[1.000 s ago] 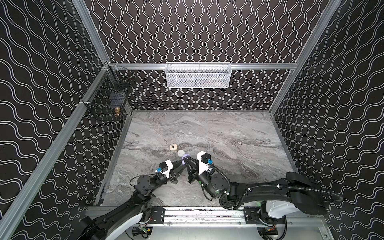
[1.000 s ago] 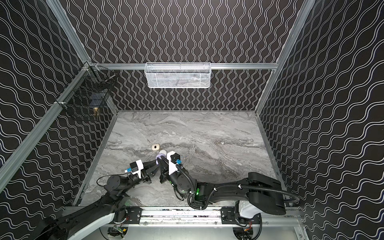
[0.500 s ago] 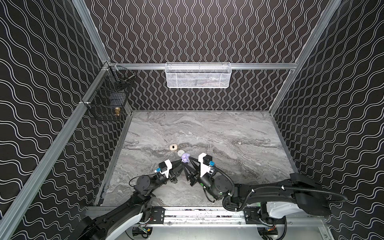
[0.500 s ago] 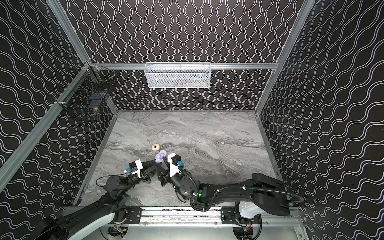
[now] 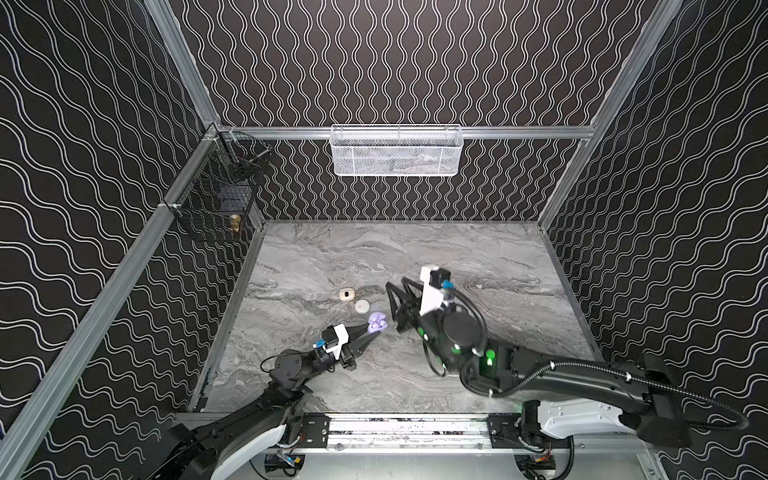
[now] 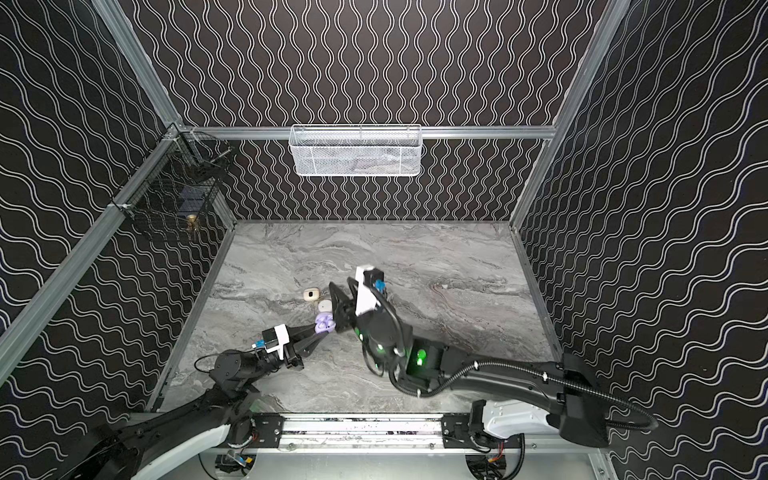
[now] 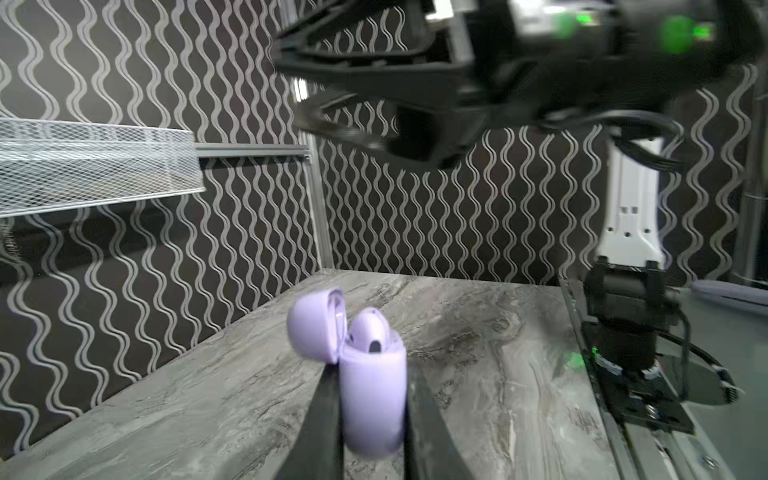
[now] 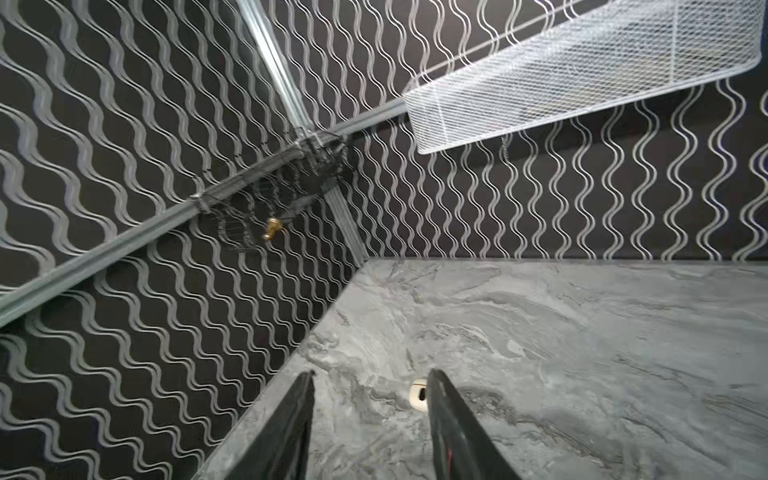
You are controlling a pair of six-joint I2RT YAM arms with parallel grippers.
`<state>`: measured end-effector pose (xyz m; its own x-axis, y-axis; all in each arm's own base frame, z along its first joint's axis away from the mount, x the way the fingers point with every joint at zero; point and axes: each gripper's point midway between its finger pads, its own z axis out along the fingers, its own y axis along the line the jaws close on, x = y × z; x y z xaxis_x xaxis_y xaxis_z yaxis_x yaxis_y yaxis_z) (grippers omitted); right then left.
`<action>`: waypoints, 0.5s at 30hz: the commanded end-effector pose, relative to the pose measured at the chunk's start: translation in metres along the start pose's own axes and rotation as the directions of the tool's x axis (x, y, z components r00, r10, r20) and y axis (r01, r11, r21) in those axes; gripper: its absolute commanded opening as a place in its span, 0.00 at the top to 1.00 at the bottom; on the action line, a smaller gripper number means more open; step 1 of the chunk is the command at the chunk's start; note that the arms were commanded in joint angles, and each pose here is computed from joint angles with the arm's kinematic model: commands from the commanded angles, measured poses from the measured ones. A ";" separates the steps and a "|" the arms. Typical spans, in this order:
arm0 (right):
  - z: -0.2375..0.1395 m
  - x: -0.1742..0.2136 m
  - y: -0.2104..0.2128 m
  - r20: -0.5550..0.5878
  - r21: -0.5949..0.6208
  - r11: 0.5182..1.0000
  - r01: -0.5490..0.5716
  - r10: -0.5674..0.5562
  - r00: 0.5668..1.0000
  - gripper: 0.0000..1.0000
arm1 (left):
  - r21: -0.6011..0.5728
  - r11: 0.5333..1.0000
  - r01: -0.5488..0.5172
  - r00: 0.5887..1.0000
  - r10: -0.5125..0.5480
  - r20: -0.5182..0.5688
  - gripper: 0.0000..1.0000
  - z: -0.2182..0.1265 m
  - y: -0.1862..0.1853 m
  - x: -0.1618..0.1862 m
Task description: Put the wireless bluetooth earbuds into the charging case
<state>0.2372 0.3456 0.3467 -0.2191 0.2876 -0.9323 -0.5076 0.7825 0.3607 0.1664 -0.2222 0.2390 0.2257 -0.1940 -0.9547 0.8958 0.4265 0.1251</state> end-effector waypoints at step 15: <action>0.001 0.139 0.009 -0.627 -0.211 0.977 -0.003 -0.133 0.768 0.64 | 0.106 0.994 -0.021 1.000 0.022 -0.007 1.00 0.011 -0.015 0.003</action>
<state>0.2336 0.3937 0.2402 -0.5653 -0.1389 -0.8131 -0.6366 0.7003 0.3229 0.1502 -0.2441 0.2243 0.1894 -0.1547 -0.9696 0.9516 0.2725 0.1424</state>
